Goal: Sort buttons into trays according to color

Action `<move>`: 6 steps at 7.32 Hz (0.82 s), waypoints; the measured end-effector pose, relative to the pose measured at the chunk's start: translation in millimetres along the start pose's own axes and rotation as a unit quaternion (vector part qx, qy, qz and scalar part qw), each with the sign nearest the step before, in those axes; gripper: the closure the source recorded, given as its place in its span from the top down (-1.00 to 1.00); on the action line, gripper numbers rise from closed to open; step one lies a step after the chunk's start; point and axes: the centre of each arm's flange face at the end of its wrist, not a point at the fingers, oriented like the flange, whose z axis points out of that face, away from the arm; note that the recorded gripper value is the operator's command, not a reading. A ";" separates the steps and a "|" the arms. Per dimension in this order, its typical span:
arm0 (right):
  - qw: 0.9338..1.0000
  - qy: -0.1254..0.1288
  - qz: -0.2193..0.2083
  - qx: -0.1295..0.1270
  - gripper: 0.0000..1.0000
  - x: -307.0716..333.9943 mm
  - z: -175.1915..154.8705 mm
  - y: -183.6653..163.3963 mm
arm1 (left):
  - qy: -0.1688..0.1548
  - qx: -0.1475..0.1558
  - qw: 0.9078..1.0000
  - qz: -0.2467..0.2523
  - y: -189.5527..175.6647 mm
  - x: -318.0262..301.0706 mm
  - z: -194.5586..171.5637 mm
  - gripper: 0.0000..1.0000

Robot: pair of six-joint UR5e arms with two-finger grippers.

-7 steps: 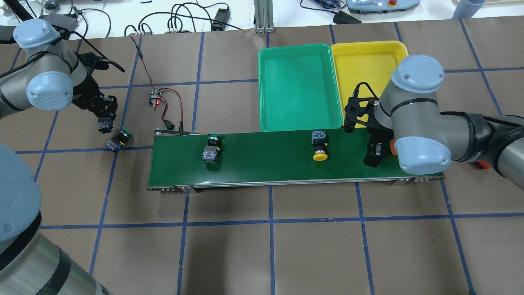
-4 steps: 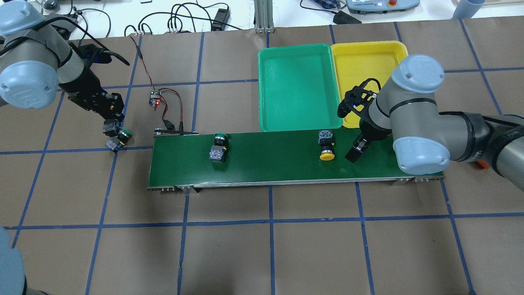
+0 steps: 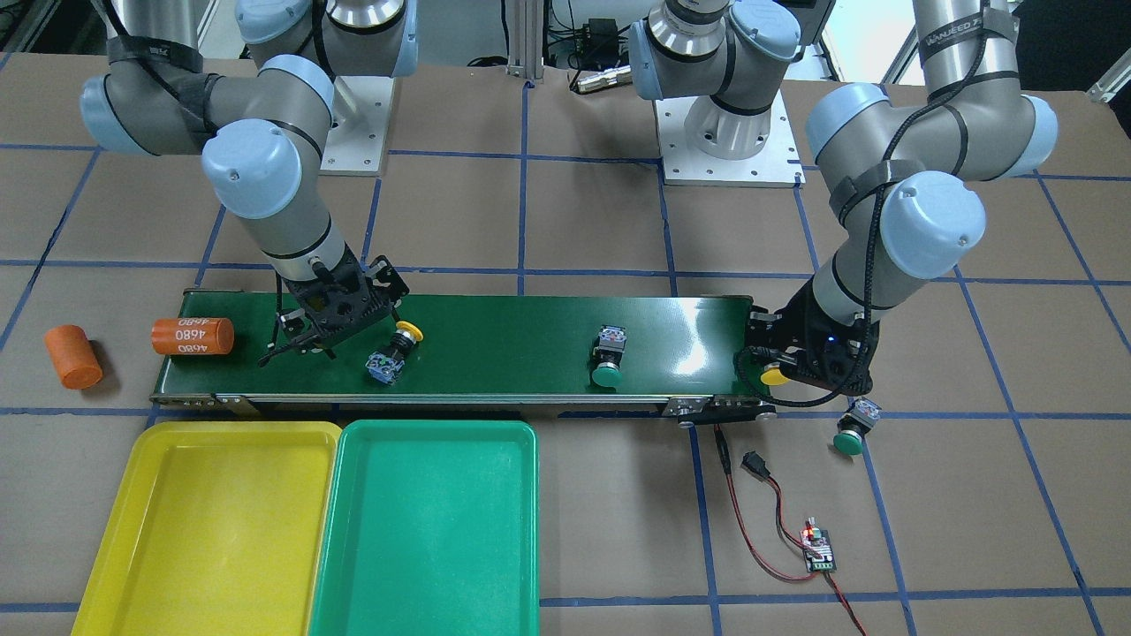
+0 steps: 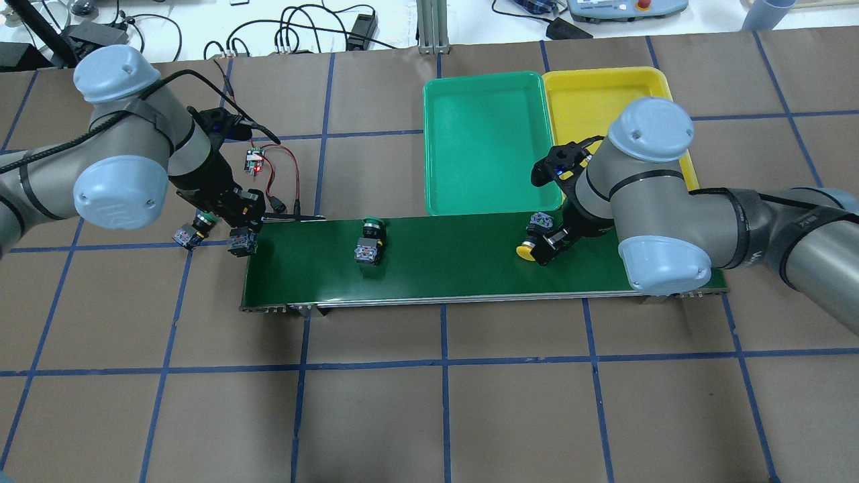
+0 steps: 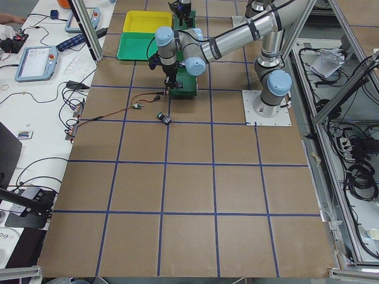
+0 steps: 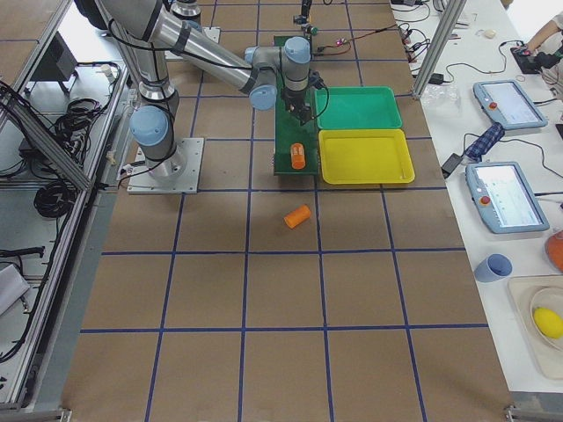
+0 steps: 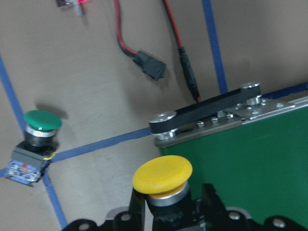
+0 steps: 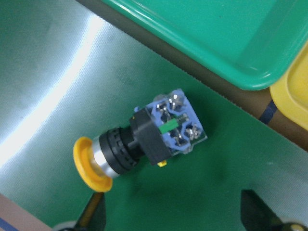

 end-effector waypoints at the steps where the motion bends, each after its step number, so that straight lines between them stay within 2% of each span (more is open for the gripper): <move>1: 1.000 -0.001 0.007 0.003 1.00 -0.7 -2.2 -3.5 | 0.002 -0.004 1.000 0.003 2.1 5.8 6.7 -1.00; 3: 0.999 -0.016 0.048 0.015 1.00 -1.4 -7.2 -12.0 | 0.006 -0.013 1.000 0.011 2.8 11.1 18.5 -1.00; 4: 0.998 -0.022 0.058 0.017 1.00 -1.6 -6.4 -14.1 | 0.006 -0.012 1.000 0.014 0.2 10.8 22.8 -0.54; 5: 0.999 -0.022 0.030 0.016 1.00 -0.4 -4.9 -15.8 | 0.004 -0.008 1.000 0.016 -2.3 10.3 24.7 0.64; 6: 0.999 -0.019 -0.033 0.015 1.00 1.6 -4.7 -17.3 | 0.008 -0.003 1.000 0.016 -2.5 11.7 23.8 1.00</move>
